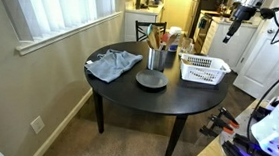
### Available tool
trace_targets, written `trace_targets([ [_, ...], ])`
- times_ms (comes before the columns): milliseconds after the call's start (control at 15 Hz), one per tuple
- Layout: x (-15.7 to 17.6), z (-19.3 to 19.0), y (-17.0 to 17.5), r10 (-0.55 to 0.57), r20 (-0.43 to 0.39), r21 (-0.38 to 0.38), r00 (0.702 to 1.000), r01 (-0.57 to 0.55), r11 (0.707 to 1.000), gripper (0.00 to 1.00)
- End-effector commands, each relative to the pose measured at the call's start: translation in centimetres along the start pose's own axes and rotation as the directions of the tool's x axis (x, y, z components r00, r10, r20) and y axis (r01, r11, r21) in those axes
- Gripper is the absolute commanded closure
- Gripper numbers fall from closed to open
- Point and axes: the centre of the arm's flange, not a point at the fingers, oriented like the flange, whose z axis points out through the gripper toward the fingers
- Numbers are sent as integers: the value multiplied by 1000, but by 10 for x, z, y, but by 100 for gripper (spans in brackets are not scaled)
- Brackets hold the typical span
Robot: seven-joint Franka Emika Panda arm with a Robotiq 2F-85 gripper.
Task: Take the wooden spoon out of the basket and put it into the metal bucket
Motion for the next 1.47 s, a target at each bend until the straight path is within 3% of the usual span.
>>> trace_targets([
  [0,22,23,20,-61,29,-49,998,63,997,0],
  [800,38,44,42,-151,57,-71,987,155,985,0],
  [867,39,44,38,-107,63,-54,992,110,992,0],
  [1400,36,45,44,-107,70,-71,992,112,991,0],
])
